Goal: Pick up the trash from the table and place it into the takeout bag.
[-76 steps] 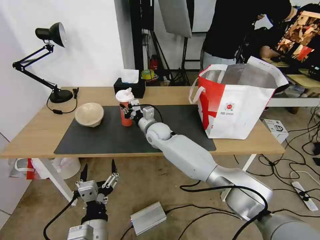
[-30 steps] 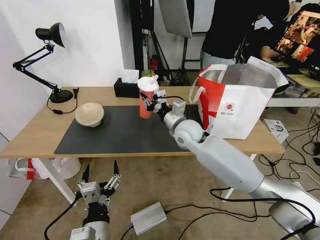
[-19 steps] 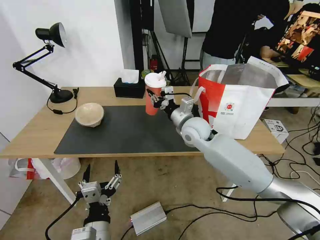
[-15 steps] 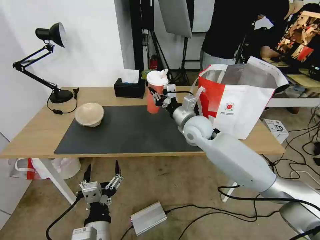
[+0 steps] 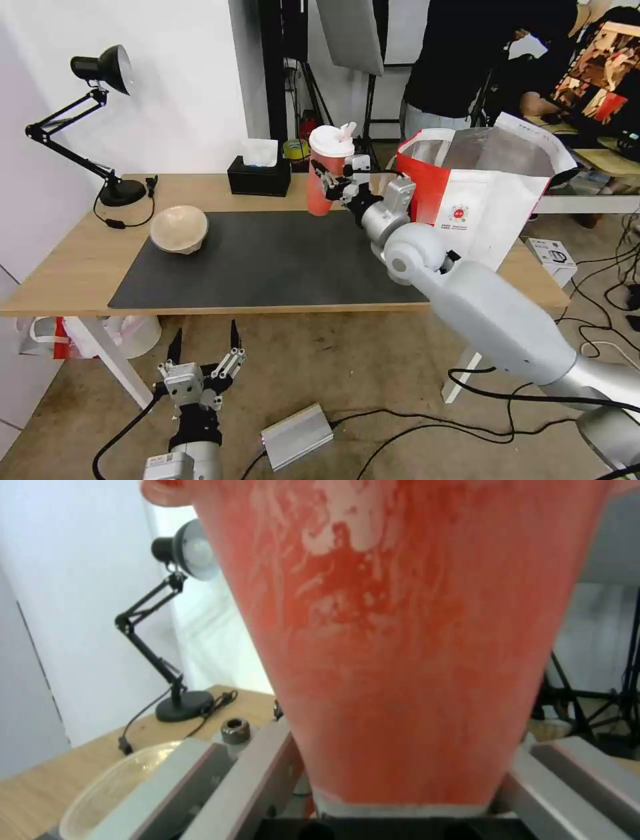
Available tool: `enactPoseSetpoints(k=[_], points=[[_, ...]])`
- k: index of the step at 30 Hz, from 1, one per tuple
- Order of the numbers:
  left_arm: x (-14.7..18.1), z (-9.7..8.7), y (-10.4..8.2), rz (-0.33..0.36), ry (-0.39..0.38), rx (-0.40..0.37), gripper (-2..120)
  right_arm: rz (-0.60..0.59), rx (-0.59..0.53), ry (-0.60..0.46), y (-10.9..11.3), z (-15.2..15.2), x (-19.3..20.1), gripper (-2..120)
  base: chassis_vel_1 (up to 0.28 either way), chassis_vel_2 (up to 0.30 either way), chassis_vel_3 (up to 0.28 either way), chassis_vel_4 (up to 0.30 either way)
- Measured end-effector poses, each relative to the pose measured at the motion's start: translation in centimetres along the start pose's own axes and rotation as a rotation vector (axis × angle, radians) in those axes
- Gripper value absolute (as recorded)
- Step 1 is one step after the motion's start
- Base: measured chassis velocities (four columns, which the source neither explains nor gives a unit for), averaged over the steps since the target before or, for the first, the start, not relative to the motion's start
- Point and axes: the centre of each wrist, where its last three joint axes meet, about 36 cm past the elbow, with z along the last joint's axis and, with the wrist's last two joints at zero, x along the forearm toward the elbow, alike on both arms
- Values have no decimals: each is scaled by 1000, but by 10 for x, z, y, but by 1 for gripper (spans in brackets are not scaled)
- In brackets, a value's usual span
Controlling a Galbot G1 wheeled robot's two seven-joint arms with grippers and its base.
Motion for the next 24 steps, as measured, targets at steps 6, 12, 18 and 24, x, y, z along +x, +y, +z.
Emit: enactPoseSetpoints(k=[6, 12, 18, 24], points=[[-1, -1, 0, -1, -7, 2, 95, 24, 9, -13, -12, -18, 5, 13, 0, 0, 0, 0], [-3, -1, 0, -1, -12, 5, 95, 38, 17, -28, -21, -34, 9, 13, 0, 0, 0, 0], [-3, -1, 0, 0, -14, 7, 95, 56, 26, -33, -31, -45, 13, 13, 0, 0, 0, 0], [-3, -2, -1, 1, -14, 8, 95, 64, 34, -36, -37, -52, 15, 13, 0, 0, 0, 0]])
